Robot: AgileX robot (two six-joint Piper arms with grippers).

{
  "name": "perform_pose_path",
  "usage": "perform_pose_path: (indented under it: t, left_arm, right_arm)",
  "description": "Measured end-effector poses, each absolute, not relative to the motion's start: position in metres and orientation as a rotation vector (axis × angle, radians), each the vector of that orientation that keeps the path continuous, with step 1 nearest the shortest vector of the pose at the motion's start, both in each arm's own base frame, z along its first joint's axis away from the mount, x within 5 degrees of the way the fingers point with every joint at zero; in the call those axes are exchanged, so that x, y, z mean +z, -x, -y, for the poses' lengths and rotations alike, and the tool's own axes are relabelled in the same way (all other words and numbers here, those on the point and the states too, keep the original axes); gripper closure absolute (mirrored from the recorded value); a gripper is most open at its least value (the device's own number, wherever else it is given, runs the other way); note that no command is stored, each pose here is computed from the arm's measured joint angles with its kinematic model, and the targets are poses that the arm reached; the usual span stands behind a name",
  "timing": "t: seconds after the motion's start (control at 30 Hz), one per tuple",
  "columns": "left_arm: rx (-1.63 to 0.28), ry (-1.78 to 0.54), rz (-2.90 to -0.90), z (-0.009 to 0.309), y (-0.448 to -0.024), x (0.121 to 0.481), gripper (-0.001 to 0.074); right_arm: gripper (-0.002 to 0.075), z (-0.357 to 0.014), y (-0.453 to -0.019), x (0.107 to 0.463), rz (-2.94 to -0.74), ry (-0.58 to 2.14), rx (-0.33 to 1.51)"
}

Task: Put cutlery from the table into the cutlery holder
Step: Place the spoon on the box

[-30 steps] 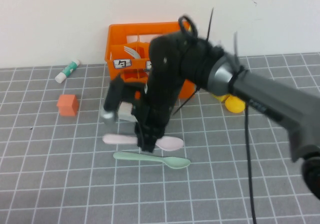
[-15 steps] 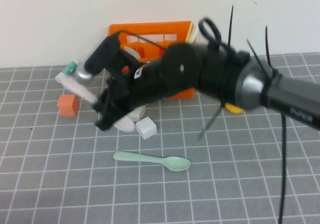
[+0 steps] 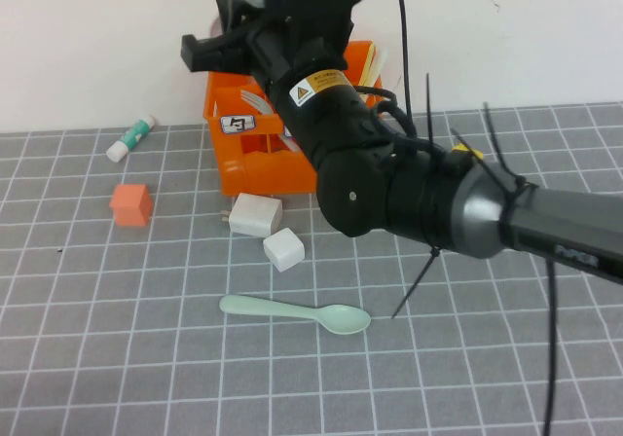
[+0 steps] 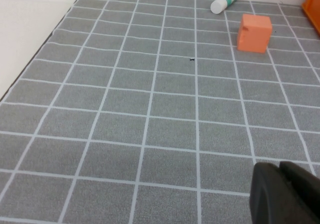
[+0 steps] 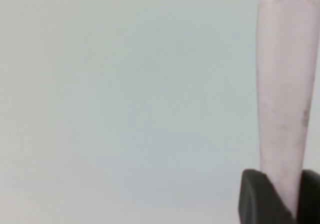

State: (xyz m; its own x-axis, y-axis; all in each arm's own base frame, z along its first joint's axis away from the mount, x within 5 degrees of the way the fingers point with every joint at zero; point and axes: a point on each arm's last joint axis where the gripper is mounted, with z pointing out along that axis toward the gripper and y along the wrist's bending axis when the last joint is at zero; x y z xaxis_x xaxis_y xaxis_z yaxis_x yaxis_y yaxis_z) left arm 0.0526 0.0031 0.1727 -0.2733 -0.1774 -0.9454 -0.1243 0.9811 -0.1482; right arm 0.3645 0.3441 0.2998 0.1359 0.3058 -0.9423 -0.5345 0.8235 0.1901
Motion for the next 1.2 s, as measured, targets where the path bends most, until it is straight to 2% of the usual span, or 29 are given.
perform_pose_path:
  t: [0.13,0.37,0.7,1.2]
  left_arm:
    - [-0.052,0.22,-1.853,-0.003,-0.053,0.173,0.0736]
    - [-0.052,0.22,-1.853,-0.003,-0.053,0.173,0.0736]
    - [-0.052,0.22,-1.853,-0.003,-0.053,0.173,0.0736]
    - [-0.053,0.222,-1.852,-0.003,-0.053,0.173,0.0736]
  right_arm:
    - [0.0599,-0.347,-0.384,0.283,-1.284,0.174,0.65]
    - [0.0599,-0.358,-0.414,0.25,-1.292,0.216,0.603]
    - [0.0598,-0.369,-0.427,0.227,-1.378,0.399,0.488]
    - [0.0474,-0.369,-0.428,0.221,-1.464,0.555,0.446]
